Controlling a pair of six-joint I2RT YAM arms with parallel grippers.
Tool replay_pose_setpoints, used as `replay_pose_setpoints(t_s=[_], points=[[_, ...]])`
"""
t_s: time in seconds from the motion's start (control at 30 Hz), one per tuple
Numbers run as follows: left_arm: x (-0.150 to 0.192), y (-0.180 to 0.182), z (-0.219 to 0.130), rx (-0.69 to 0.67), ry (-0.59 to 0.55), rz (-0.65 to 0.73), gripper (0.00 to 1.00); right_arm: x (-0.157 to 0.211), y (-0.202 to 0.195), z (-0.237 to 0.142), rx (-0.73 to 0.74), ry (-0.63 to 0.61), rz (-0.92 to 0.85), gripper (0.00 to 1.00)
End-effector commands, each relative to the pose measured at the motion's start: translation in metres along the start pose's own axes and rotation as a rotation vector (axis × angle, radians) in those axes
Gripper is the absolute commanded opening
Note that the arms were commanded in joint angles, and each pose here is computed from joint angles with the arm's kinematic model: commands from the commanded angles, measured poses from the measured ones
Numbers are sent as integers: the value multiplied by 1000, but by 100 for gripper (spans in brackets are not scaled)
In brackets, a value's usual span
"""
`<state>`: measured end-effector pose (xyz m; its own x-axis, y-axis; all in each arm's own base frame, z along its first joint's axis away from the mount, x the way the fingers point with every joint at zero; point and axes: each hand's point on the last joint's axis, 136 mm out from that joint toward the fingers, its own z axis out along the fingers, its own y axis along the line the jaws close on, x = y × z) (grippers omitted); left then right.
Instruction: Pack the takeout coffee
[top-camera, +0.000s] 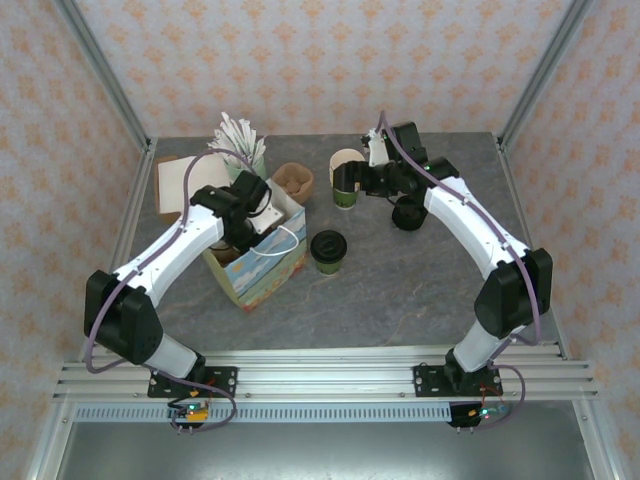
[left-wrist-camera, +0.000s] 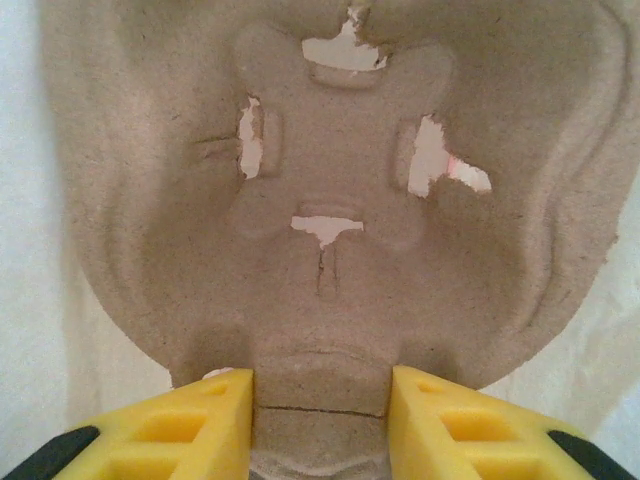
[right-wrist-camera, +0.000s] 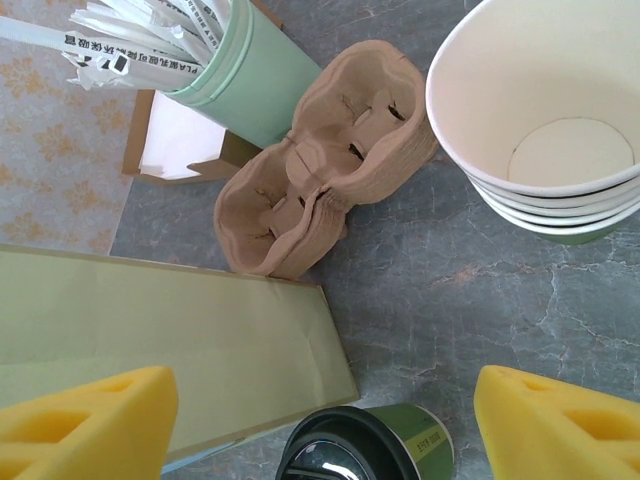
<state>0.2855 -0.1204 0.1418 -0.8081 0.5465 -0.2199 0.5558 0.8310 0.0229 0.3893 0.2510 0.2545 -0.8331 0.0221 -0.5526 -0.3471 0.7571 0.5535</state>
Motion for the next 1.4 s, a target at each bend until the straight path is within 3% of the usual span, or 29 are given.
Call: replay_pose_setpoints(t_s=[0.0,0.57,0.77,1.37], points=[[-16,-2,13,23,-41,-35,38,-4,11,-6,-31,-34,-21,79],[-55,7,39,2,-114,-197,39,-4,8,-7,-11,-26,-44,79],[-50,-3,38,-13,-146,-176,39,-4,6,-5,-5,-25,-41,79],[-31,-8,86,-8,-60,-250,45,0,3,-4,4,-20,-28,79]])
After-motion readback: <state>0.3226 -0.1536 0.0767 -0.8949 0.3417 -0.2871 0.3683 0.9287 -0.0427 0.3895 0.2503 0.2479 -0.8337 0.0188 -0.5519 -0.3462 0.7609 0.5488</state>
